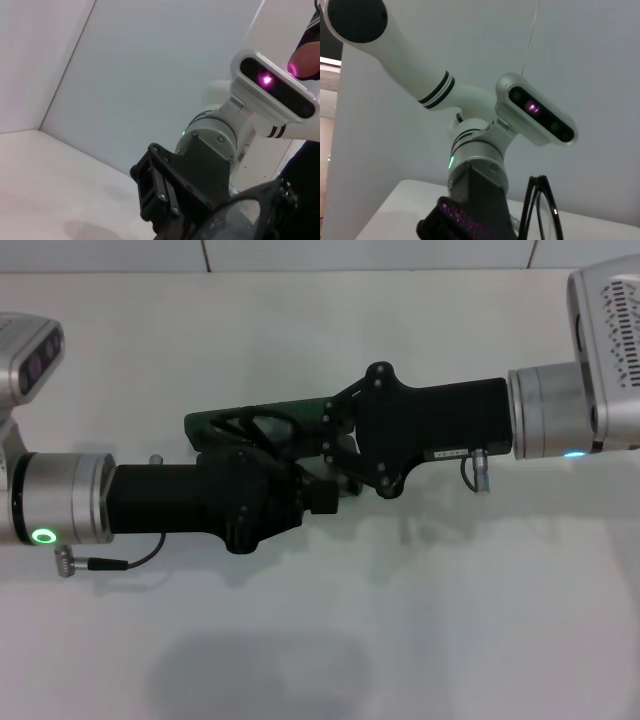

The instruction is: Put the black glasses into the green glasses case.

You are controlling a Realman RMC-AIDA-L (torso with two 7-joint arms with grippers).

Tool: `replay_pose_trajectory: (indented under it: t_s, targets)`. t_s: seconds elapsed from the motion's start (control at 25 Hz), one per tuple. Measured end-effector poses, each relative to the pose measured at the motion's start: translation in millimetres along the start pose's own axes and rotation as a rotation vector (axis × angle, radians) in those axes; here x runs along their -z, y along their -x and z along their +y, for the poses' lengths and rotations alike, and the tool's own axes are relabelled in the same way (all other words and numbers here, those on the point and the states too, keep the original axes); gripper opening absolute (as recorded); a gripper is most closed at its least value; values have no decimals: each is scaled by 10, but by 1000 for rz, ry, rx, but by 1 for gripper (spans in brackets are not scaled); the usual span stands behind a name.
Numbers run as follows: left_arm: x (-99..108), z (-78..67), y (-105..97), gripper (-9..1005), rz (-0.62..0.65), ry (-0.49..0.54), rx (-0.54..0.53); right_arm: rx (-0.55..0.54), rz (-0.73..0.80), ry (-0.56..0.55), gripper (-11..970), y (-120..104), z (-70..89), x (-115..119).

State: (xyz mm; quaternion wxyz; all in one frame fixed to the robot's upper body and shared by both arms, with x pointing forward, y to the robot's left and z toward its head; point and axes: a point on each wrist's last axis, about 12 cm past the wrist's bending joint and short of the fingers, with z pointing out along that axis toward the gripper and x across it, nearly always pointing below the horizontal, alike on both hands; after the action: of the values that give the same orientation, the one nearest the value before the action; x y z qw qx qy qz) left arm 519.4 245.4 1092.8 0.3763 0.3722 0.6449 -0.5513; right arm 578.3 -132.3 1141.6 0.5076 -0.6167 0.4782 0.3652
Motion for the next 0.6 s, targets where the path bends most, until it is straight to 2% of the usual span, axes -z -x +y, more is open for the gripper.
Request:
replay_pose_trajectory:
  t_s: [0.6]
  targets:
    - [52,-5,-27,45,10,9,9,-17,-14,-72,53,12,-99,83]
